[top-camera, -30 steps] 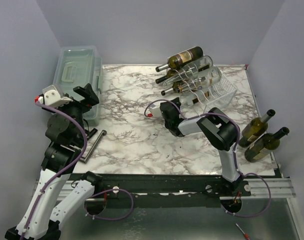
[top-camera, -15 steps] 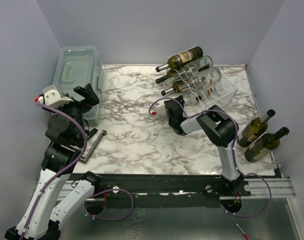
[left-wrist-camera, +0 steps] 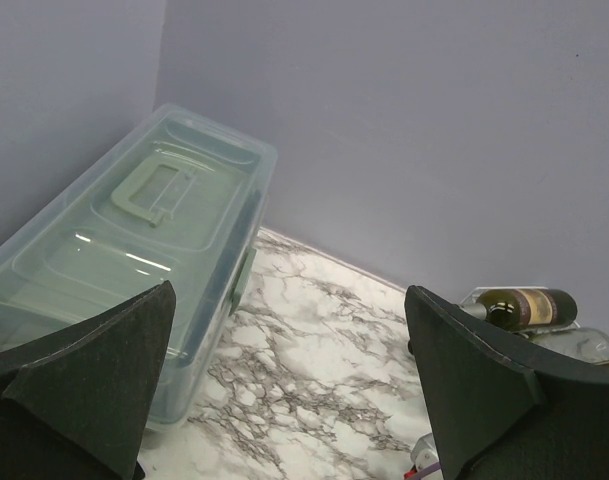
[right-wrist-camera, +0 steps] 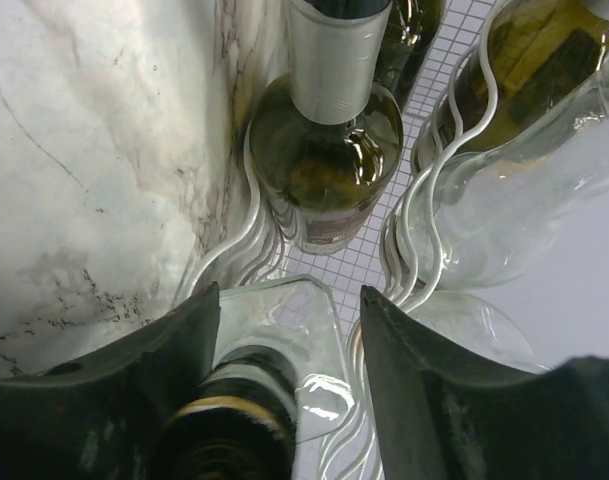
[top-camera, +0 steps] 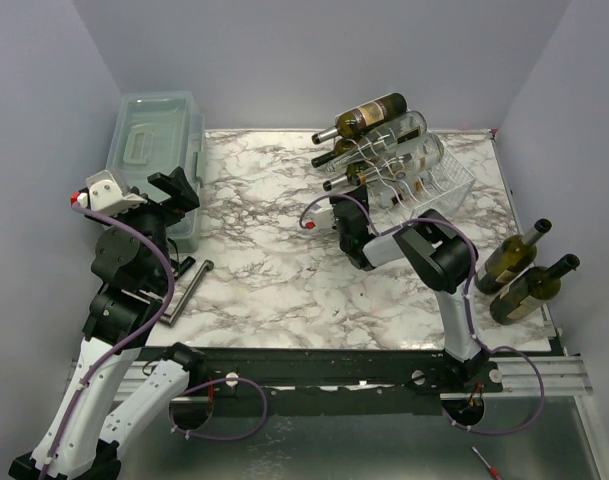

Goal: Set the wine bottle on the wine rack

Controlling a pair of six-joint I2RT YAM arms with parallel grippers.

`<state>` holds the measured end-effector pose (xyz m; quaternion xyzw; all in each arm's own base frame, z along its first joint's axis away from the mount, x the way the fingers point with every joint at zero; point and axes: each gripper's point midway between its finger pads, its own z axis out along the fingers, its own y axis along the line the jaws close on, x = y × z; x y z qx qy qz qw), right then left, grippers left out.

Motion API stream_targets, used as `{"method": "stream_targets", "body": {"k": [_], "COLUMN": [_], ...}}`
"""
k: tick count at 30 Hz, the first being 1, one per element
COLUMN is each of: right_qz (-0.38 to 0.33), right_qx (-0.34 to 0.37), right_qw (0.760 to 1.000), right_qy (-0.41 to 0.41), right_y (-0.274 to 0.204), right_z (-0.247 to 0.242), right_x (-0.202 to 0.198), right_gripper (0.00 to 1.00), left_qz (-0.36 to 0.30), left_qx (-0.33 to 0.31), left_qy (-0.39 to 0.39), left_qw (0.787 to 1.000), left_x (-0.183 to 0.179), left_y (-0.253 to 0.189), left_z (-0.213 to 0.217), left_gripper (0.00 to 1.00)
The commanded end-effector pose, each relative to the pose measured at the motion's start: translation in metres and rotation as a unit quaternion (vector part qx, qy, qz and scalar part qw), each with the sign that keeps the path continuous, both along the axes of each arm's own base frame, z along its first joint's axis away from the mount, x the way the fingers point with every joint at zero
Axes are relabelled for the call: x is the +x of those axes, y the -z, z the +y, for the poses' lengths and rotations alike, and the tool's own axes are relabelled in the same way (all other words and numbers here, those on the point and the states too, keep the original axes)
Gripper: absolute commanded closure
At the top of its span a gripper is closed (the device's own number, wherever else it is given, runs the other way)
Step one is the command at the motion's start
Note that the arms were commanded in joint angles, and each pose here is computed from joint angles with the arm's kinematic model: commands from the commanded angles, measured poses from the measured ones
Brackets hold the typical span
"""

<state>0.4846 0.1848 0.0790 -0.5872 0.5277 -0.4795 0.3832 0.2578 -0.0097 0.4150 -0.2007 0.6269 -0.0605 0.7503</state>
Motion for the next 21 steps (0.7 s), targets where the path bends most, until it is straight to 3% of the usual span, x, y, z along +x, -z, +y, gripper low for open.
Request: {"method": "stream_targets", "body": {"k": [1,4,7,12,14,21], "right_qz": [0.022,0.052,0.092,0.105,0.119,0.141], "right_qx": [0.007,0.015,0.018,0.029,0.035,0.060], "right_qw": [1.000,0.999,0.996,0.994,0.992,0.987], "right_qy": [0.008,0.004,-0.012,-0.014,-0.019,-0.045], "right_y": [0.007,0.014,0.025,0.026,0.028,0.022], "right_z": [-0.010,-0.008,-0.003,-0.002,0.000,0.024], "right_x": [-0.003,-0.009,-0.018,-0.029,-0.036,-0.064], "right_gripper": [0.38,0.32,0.18,0.12,0.01,0.00], "left_qz": [-0.001,-0.003,-0.005,-0.006,-0.006,-0.007], "left_qx": [0.000,0.000,-0.002,-0.003,-0.003,-0.004], "left_qy": [0.003,0.003,0.004,0.005,0.006,0.006], "left_qw": [1.000,1.000,1.000,1.000,1.000,1.000], "left_x": [0.000,-0.001,-0.002,-0.002,-0.002,-0.003], "left_y": [0.000,-0.001,-0.002,-0.002,-0.002,-0.003], "left_z": [-0.001,-0.001,-0.001,-0.001,-0.001,-0.001], "left_gripper": [0.01,0.01,0.01,0.01,0.01,0.01]}}
